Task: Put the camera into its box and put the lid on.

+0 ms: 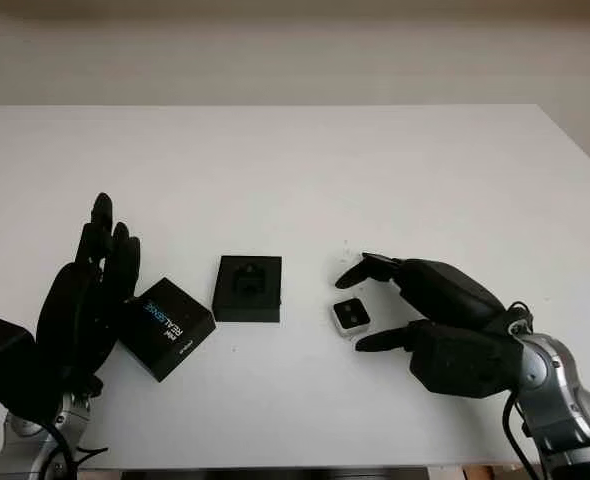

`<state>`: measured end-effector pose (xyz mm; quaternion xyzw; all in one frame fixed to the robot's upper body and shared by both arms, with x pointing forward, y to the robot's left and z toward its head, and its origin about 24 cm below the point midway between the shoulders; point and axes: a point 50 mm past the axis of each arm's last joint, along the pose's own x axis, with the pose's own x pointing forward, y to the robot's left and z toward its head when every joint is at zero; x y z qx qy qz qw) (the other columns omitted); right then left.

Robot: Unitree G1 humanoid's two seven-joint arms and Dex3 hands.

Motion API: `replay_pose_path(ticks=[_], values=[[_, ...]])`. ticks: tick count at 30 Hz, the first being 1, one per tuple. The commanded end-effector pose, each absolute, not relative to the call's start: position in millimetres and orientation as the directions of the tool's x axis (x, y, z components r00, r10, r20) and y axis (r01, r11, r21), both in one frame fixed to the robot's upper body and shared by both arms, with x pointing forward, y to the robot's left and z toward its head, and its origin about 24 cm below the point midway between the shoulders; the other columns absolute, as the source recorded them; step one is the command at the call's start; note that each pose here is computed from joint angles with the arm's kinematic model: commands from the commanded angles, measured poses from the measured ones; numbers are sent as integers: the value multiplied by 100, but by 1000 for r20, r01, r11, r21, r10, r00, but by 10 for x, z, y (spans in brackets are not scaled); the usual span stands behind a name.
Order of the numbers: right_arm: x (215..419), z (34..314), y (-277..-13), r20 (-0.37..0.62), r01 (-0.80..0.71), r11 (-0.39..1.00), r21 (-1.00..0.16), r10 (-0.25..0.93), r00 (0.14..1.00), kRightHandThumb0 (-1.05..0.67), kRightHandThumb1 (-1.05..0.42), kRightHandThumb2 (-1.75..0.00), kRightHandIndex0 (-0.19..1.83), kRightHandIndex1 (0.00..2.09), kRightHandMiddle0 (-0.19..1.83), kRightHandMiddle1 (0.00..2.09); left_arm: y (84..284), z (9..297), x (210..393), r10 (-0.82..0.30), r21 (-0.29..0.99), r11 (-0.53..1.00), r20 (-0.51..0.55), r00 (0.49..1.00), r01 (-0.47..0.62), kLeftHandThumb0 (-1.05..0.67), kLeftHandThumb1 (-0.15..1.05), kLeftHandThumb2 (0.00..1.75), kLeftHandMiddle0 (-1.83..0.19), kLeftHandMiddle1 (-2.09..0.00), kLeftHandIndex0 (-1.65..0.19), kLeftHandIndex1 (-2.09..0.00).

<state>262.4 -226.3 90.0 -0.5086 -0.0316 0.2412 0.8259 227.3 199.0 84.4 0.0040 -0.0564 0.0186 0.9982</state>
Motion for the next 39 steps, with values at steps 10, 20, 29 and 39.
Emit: replay_pose_path(ticks=[10,20,29,39], values=[[2646,853,-2279,-167,-334,362,-870,421,891,-57,-87,-5,26,7,29,78,2006,858,2261,36,16,999,124,992,-38,-74,105,48,19,-2,19,-1],[2633,832,-2258,-87,-277,404,-872,429,899,-48,-88,-6,35,10,45,94,1997,848,2257,30,19,999,121,992,-33,-73,105,50,19,-1,19,0],[2621,801,-2240,-47,-253,441,-861,425,904,-35,-92,-5,42,11,46,126,1998,836,2252,33,20,999,119,992,-36,-73,105,49,19,-2,19,-1],[2605,733,-2234,-63,-281,471,-836,426,902,-33,-91,-5,40,10,44,131,2003,825,2241,39,13,999,119,992,-40,-73,105,49,19,-1,19,-1]])
